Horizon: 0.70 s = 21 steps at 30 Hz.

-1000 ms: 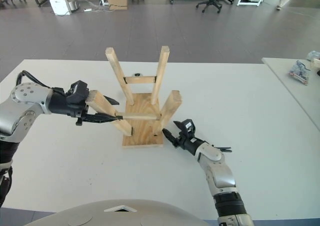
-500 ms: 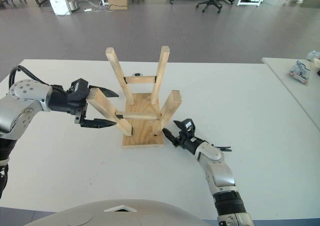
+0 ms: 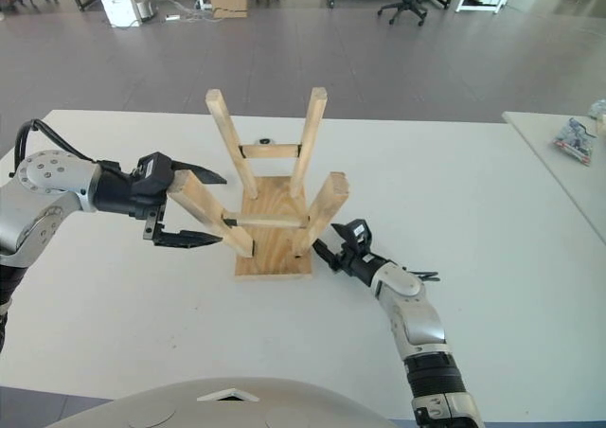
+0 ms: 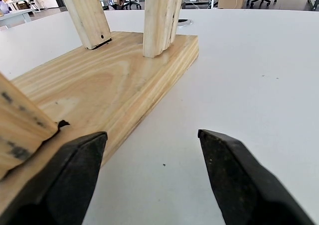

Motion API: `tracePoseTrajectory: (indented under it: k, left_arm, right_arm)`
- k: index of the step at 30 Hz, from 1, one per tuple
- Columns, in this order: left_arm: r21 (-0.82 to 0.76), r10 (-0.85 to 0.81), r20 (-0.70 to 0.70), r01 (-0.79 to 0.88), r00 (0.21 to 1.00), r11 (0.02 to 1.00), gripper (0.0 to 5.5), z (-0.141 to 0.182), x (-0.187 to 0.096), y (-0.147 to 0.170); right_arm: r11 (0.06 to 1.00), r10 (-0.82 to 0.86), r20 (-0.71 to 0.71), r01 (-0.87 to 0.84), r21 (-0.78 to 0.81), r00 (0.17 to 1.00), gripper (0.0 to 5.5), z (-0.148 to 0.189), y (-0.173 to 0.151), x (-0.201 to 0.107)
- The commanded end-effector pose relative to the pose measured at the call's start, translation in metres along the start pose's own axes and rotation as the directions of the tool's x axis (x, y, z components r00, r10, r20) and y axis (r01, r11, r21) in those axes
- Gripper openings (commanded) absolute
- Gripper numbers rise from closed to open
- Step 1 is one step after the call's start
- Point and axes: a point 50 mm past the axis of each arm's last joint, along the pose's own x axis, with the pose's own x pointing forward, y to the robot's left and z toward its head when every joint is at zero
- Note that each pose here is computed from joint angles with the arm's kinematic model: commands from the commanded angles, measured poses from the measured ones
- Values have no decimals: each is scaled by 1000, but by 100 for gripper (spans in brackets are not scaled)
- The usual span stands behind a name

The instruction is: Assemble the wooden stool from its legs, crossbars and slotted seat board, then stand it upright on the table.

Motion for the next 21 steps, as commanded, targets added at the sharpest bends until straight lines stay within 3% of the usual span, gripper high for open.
tracePoseTrajectory:
  k: [1, 8, 13, 17, 19, 21]
  left_arm:
    - [-240, -68, -150, 30, 986, 970, 537, -57, 35, -21]
    - [-130, -16, 248, 49, 969, 990, 537, 53, -36, 6]
    - [-152, 123, 253, -86, 959, 985, 537, 55, -66, 8]
    - [-191, 334, 414, -278, 847, 941, 537, 69, -76, 25]
    - [-214, 439, 351, -385, 827, 898, 537, 54, -70, 29]
    - [-225, 499, 273, -450, 822, 864, 537, 37, -62, 28]
  right_arm:
    - [998, 64, 44, -63, -16, 997, 344, 18, 4, 13]
    - [1000, 27, 24, -27, -15, 999, 344, 14, -3, 4]
    - [991, -106, 55, 111, -80, 993, 344, 35, -44, -12]
    - [951, -203, 263, 254, -175, 943, 344, 117, -71, -32]
    - [966, -123, 436, 208, -153, 891, 344, 174, -51, -43]
    - [989, 44, 545, 43, -145, 838, 344, 213, -23, -61]
